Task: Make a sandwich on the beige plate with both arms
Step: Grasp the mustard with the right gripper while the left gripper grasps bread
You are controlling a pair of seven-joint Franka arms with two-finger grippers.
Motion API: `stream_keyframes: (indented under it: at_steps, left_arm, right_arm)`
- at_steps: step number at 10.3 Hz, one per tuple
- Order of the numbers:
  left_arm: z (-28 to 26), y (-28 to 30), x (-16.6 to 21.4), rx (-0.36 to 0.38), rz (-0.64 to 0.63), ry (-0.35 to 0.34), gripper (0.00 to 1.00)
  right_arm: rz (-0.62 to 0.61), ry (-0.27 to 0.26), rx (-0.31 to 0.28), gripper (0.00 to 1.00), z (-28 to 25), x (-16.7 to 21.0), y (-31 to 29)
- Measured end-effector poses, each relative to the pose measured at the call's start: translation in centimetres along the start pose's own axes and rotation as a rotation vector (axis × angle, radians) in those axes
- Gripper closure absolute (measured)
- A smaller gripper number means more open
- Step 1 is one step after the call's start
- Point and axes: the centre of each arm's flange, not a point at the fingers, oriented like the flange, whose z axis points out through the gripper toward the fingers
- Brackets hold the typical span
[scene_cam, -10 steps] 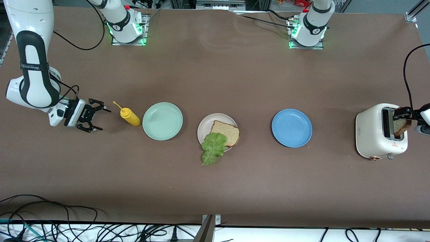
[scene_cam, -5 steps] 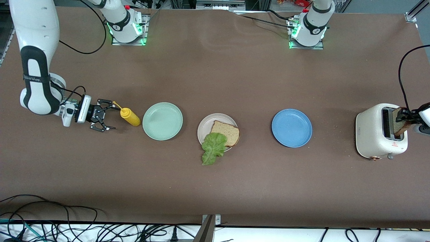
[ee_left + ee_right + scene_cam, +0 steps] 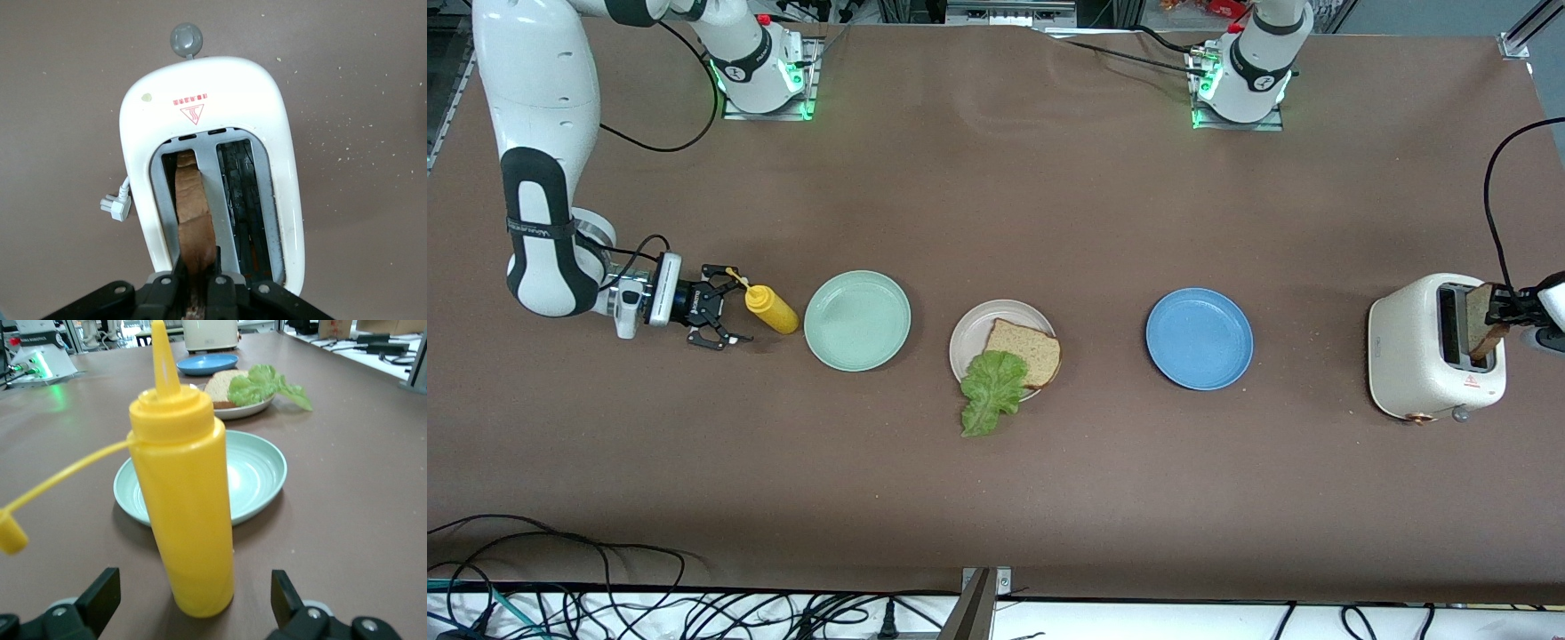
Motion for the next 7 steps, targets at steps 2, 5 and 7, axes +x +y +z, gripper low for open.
stream_keyframes:
  at_steps: [2,5,7]
  left_arm:
    - [-1.2,-0.2,0.4,0.018,0.023,0.021,0.91]
    - [-3.3,0.1,1.5,0.041,0.05,0.05,0.91]
    - [-4.5,0.6,2.1,0.046,0.066,0.053,0.91]
  right_arm:
    - [-0.008,0.024,-0.003,0.03,0.2,0.3,0.0]
    - [-0.004,0.088,-0.022,0.04,0.8,0.8,0.2]
    - [0.002,0.136,-0.011,0.09,1.8,0.8,0.0]
